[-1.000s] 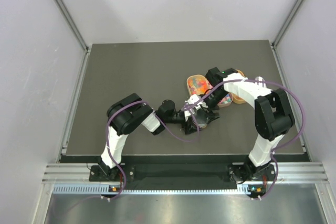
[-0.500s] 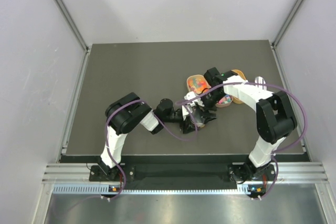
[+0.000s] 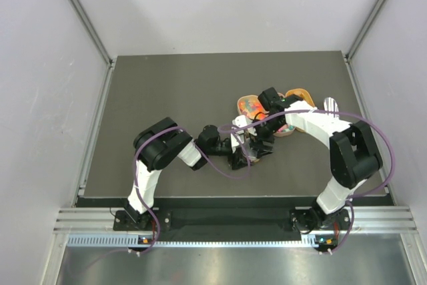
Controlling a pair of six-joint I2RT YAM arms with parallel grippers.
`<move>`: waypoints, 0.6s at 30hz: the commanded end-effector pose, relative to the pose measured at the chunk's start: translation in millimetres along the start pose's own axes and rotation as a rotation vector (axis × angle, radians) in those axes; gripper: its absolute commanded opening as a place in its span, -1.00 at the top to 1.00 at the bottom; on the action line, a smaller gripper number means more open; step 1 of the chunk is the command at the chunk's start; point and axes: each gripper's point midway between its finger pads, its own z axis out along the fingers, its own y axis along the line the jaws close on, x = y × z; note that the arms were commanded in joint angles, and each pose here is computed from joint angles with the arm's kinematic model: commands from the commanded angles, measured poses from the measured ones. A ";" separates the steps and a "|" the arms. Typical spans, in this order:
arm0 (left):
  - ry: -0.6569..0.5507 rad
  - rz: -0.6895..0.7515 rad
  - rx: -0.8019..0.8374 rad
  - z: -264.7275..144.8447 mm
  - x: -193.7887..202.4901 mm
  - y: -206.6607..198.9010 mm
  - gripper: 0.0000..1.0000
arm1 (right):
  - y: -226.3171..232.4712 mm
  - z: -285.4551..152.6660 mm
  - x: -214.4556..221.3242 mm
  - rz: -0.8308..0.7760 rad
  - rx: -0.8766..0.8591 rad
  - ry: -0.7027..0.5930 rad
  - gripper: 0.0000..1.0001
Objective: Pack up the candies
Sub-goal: Screw the bottle lid onto the packing bottle.
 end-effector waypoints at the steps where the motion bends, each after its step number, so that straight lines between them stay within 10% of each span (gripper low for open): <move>1: 0.128 -0.066 -0.032 -5.1 37.5 -5.0 -0.22 | 1.7 37.9 -5.8 0.050 -0.020 -0.039 0.03; 12: 0.117 -0.031 -0.031 -12.9 29.9 -8.6 -0.70 | -5.1 34.4 -4.0 -0.002 -0.010 -0.023 0.01; 18: 0.118 -0.032 -0.029 -14.0 30.3 -8.7 -0.80 | -2.6 31.7 -5.5 -0.034 -0.048 -0.046 -0.37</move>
